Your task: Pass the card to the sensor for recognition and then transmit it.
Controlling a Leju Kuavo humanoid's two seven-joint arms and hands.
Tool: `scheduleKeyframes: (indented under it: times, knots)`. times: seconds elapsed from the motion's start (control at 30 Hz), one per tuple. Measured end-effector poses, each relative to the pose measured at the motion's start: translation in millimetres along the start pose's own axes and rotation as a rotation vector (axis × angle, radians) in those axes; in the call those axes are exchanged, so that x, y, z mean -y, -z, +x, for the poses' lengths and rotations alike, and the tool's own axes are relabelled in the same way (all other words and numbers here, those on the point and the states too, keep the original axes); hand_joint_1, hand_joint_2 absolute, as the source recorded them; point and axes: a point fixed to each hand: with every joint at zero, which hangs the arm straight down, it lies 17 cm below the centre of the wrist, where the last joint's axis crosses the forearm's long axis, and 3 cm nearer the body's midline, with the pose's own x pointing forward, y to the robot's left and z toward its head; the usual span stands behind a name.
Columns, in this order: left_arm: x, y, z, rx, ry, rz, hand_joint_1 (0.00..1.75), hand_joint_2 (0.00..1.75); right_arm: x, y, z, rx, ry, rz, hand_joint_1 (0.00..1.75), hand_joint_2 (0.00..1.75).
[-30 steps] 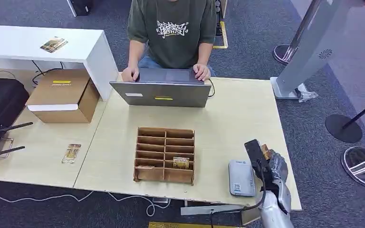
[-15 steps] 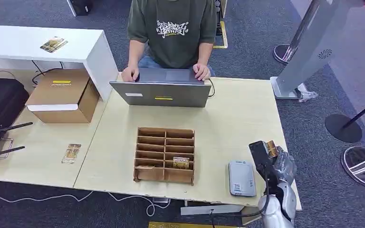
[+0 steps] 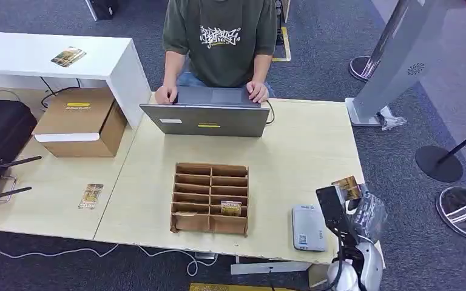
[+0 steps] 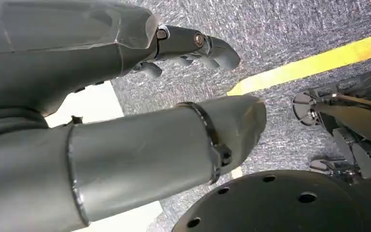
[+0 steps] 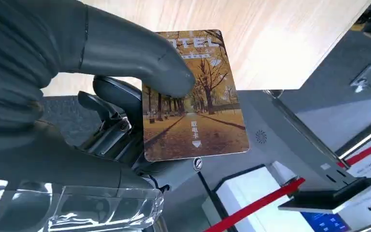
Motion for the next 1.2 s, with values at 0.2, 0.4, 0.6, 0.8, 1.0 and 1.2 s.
scheduleKeyframes:
  times: [0.2,0.4,0.6,0.8,1.0,1.2]
  knots:
    - [0.8,0.2,1.6,0.006,-0.028,0.002,0.0,0.0,19.1,-27.5,20.1,0.032,-0.019,-0.025,1.75,1.75]
    - [2.8,0.4,4.7,0.018,-0.058,0.001,0.0,0.0,28.3,-42.5,47.7,0.084,-0.055,-0.018,1.75,1.75]
    - [4.4,0.2,6.2,0.022,-0.069,-0.003,0.0,0.0,22.0,-56.7,56.0,0.07,-0.056,0.032,1.75,1.75]
    - [2.2,0.2,4.7,0.012,-0.064,0.002,0.0,0.0,-1.1,-67.9,47.7,0.017,0.082,0.12,1.75,1.75]
    - [1.5,0.1,4.1,0.011,-0.068,0.003,0.0,0.0,-45.3,-61.8,22.8,-0.04,0.148,0.212,1.75,1.75]
    - [0.7,-0.1,3.1,0.011,-0.088,0.005,0.0,0.0,-69.4,-46.5,-3.3,-0.106,0.15,0.242,1.75,1.75]
